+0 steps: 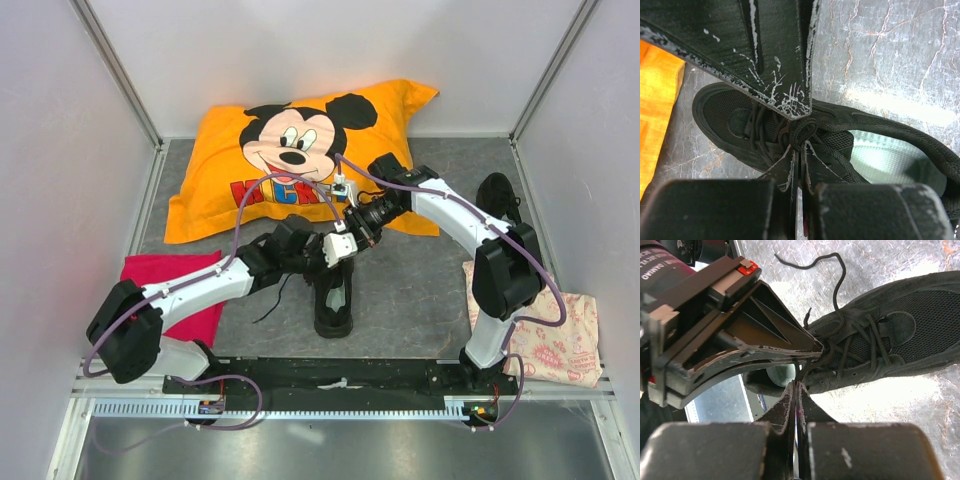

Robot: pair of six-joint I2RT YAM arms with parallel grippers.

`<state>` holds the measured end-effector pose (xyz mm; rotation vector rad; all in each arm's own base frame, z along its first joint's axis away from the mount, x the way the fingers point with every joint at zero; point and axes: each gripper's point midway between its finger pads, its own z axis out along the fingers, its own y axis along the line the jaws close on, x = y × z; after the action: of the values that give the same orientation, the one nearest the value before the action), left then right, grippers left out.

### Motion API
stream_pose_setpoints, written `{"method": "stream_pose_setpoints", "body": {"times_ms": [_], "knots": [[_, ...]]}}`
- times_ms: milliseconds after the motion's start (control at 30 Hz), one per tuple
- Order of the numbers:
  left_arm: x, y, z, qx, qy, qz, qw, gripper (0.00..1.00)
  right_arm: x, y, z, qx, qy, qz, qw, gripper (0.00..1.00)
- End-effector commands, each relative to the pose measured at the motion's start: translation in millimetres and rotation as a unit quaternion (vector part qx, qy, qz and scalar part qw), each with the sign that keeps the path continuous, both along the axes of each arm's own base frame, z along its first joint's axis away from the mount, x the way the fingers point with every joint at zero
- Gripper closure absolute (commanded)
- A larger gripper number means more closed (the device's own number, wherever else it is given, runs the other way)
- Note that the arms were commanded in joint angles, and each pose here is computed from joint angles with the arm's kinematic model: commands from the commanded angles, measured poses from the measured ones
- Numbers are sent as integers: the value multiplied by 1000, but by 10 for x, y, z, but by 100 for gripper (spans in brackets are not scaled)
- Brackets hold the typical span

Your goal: Tie the shoes

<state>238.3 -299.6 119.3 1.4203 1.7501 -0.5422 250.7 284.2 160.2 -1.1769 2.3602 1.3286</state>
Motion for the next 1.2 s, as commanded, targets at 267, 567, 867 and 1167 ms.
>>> {"method": "stream_pose_setpoints", "body": {"times_ms": [267,567,867,1167], "knots": [[28,-117,35,-14,42,13,999,98,24,80,170,35,-3,-19,999,100],[59,-276,262,-57,50,14,997,98,-41,44,123,29,8,-22,999,100],[16,-343,345,-87,67,15,994,98,-32,49,112,30,11,-22,999,100],[66,-277,151,-101,55,38,993,98,141,-81,322,40,3,-53,998,75]]}}
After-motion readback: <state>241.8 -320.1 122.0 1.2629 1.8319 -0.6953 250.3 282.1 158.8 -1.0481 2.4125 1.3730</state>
